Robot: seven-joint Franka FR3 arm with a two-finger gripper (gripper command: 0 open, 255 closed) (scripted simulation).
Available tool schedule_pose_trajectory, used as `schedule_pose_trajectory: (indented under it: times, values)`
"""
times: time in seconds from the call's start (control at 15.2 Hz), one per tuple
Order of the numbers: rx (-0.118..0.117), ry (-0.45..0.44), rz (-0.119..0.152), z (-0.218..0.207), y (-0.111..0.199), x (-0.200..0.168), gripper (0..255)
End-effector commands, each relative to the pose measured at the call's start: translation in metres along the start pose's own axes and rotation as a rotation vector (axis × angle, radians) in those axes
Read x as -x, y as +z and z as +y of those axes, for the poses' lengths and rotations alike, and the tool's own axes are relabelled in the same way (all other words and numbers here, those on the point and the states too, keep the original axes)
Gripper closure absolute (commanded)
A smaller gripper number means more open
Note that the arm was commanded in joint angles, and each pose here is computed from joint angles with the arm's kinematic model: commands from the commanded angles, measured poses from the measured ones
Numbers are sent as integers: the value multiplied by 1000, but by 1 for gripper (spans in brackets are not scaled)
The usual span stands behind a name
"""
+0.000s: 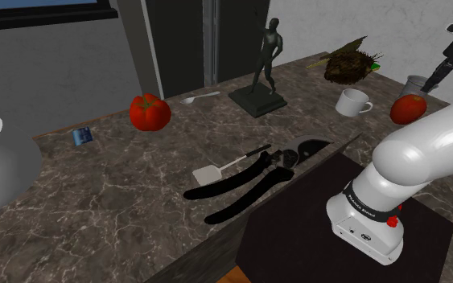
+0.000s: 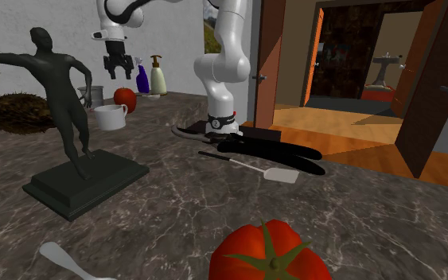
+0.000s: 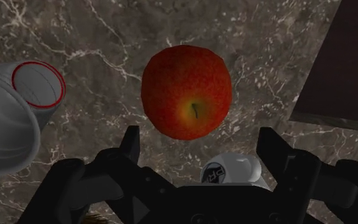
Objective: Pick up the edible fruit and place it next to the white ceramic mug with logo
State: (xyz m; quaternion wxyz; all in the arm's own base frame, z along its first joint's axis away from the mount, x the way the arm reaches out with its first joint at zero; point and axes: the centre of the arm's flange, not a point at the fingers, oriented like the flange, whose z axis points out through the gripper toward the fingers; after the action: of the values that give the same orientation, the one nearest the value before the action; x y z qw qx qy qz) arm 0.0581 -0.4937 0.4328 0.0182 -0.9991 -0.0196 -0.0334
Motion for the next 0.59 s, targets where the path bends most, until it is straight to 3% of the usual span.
schedule_pose_trajectory:
  times: [0.0, 0.53]
  values:
    - [-1, 0, 0, -2, -25, 1, 0]
    - [-1, 0, 0, -2, -35, 1, 0]
